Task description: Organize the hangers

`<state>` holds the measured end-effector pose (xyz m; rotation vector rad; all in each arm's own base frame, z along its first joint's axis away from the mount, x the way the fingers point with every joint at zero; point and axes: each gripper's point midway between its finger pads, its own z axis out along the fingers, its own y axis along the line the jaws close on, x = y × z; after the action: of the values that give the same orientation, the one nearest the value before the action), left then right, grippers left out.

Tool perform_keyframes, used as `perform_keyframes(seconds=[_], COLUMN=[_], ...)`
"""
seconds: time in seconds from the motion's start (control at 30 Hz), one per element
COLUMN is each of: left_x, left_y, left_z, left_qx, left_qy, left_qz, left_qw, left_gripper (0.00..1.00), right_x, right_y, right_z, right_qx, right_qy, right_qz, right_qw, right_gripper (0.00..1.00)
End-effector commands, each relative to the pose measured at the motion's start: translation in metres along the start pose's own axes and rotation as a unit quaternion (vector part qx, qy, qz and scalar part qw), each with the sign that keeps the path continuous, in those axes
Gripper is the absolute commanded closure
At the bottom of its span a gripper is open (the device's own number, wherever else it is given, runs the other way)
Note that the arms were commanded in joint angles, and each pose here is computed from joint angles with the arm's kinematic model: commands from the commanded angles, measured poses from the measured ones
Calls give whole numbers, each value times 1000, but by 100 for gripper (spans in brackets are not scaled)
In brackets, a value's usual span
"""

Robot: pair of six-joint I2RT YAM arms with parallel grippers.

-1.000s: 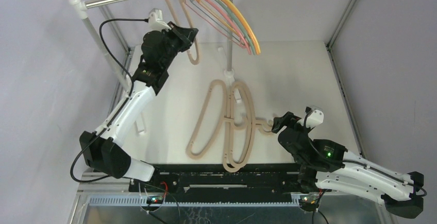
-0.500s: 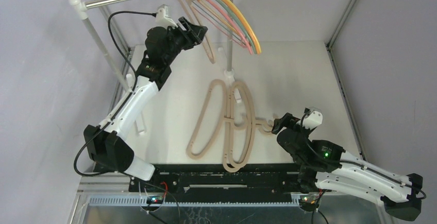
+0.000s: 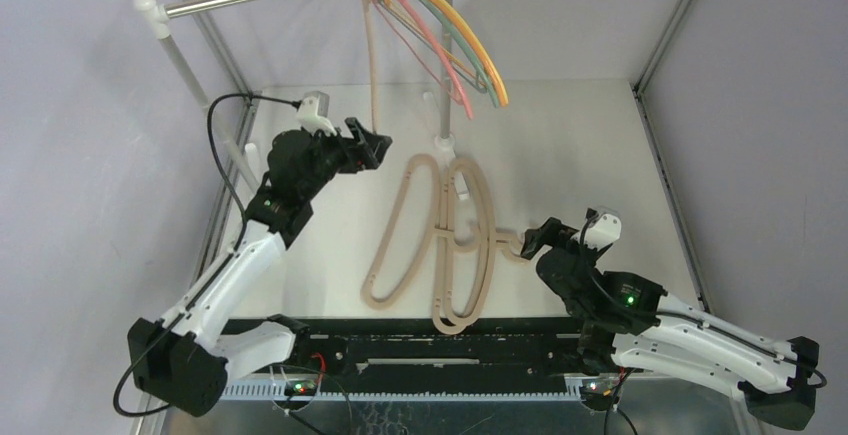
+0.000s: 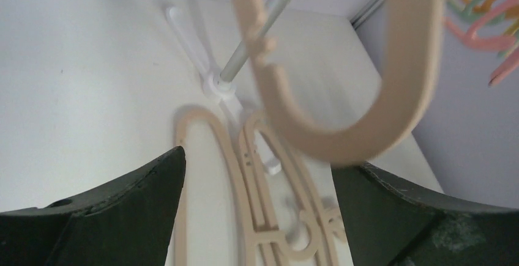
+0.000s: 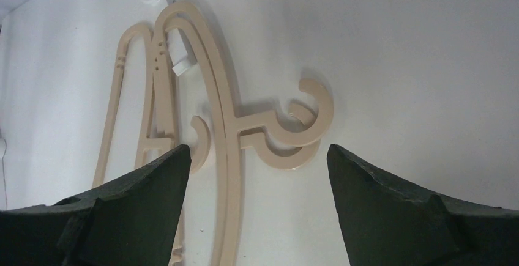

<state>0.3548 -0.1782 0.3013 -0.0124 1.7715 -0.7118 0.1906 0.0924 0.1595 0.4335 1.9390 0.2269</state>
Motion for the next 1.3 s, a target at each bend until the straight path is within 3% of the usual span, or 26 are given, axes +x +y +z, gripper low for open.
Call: perform_keyframes(seconds=[0.0, 0.3, 0.5, 0.73, 1.03, 1.27], left_x=[21, 110, 198, 256, 301, 323], left_y=[3, 21, 4, 18, 27, 23], left_z=[-21, -39, -43, -39, -43, -49], left_qx=[13, -2, 1, -25, -44, -34], left_qy=[9, 86, 186, 251, 309, 335], left_qz=[23, 35, 79, 112, 151, 171], left_qw=[1000, 996, 979, 961, 938, 926], left_gripper=[10, 19, 35, 39, 38, 25], right_x=[0, 4, 4, 2, -1, 1], right_y=[9, 18, 21, 17, 4, 1], right_z=[3, 4, 4, 2, -2, -1], right_qx=[-10, -21, -28, -28, -17, -15], right_qy=[-2, 8, 10, 11, 4, 5], right_qz=[3, -2, 1, 5, 11, 14], right_qw=[1000, 1000, 1000, 1000, 1000, 1000], right_gripper=[10, 10, 10, 11, 11, 11])
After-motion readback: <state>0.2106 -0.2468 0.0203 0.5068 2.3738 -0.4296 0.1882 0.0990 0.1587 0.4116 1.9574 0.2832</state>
